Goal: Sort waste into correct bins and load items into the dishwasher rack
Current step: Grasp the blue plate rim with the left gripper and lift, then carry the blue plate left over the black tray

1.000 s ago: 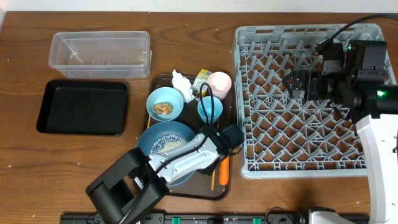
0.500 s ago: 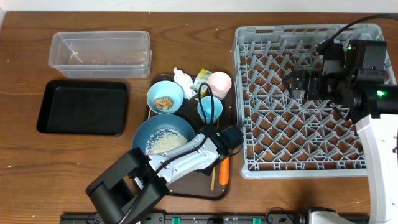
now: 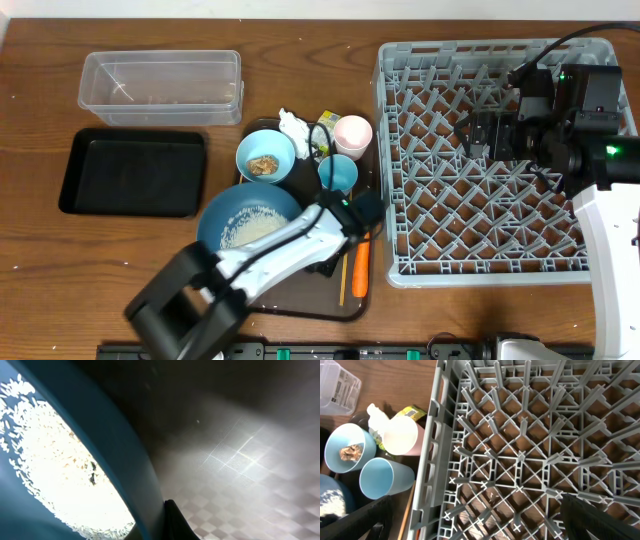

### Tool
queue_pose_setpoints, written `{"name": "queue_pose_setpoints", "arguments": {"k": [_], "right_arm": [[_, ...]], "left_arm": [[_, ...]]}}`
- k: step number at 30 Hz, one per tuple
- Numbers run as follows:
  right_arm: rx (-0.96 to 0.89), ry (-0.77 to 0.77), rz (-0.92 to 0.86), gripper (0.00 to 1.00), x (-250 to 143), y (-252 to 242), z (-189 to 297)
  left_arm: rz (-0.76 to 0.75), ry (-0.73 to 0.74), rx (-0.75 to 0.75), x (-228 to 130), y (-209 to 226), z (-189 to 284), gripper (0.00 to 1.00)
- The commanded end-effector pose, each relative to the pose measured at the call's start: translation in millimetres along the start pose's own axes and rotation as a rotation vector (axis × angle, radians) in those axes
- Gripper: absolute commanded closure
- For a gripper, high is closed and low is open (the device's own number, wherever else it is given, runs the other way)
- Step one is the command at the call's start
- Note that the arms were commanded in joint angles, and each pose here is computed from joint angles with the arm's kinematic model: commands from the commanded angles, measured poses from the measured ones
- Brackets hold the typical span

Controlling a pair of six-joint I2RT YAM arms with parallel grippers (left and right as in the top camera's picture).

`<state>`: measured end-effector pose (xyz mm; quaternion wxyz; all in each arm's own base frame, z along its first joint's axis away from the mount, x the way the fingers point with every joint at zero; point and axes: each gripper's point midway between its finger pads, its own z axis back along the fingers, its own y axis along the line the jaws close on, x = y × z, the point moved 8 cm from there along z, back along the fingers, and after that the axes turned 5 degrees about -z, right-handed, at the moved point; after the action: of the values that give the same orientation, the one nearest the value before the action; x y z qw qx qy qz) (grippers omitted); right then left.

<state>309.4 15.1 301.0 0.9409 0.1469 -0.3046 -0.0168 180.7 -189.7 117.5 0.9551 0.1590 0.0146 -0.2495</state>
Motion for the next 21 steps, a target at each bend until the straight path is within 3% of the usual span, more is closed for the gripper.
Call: {"name": "queue_pose_setpoints", "arguments": {"k": [1,10,21], "right_arm": [[-0.007,-0.018,-0.016,0.01,5.3,-1.7,3.3],[-0.007,-0.018,-0.016,0.01,5.3,-1.7,3.3],[-0.007,-0.017,-0.016,0.01,5.2,-1.7,3.3]], "left_arm": [[0.065,-0.123,-0.039,2.5,13.5,35.7,0.93],[0.226,-0.288,-0.119,-9.1,52.4,74.9,0.94],[0.435,-0.377,-0.210,11.7,129.6,67.9,0.94]]}}
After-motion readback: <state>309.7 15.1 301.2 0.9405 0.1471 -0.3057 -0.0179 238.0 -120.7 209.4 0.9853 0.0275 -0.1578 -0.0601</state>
